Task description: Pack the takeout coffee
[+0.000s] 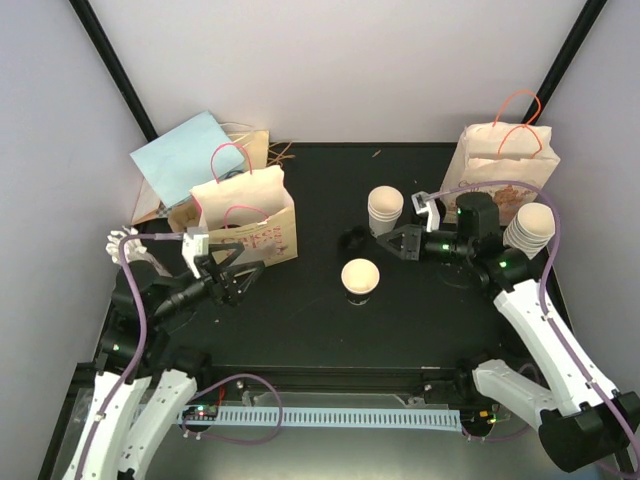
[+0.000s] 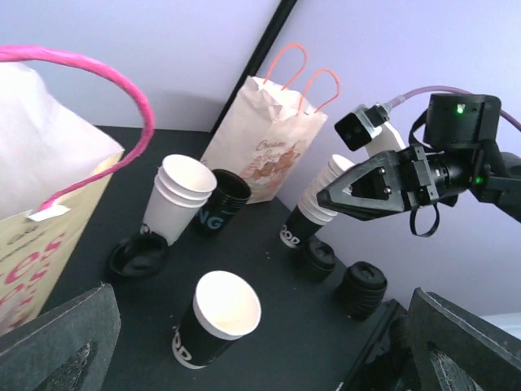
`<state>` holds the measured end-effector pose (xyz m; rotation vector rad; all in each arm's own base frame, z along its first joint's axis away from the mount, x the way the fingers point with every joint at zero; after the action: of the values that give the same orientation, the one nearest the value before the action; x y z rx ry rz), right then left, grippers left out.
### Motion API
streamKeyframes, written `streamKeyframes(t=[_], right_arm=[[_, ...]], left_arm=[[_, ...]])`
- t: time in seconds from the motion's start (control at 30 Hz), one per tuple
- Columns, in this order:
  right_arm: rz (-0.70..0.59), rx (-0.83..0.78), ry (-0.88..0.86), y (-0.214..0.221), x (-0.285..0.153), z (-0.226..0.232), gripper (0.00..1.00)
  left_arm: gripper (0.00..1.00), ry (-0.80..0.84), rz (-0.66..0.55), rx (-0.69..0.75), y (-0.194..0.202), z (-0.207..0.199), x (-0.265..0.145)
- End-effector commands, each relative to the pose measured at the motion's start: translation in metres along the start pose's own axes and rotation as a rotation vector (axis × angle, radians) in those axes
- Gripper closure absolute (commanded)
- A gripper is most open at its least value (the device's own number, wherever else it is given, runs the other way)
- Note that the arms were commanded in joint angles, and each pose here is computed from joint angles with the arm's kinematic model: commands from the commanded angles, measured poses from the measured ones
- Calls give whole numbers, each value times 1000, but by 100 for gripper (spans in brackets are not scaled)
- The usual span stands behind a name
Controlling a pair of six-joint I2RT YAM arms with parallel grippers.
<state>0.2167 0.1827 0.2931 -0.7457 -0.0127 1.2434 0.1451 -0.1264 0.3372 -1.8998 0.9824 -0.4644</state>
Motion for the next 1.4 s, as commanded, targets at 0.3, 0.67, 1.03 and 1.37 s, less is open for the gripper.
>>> streamKeyframes(t=[0.3,0.67,1.03,1.37], right_arm=[[28,-48,243,3,-2,-37,77],[125,-145,362,6,39,-72,71],[173,-304,533,-15,104,-81,75],[229,-292,698,-33,165,-108,99]], left_arm=[[1,-31,165,-23,34,5,43],[1,-302,336,80,82,18,100],[1,-470,233,55,71,46,71],[1,-489,201,59,47,46,23]])
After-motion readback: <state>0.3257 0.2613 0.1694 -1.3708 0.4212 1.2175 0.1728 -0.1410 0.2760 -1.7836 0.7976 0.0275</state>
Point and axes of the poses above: each gripper's point midway between its finger pads, its own x axis out along the fingers, its own z axis along the line the jaws close on, y = z × x, the point moved 3 cm from there along -x, back along the fingers, and after that the axes turned 1 degree about x, right-handed, at the moved point
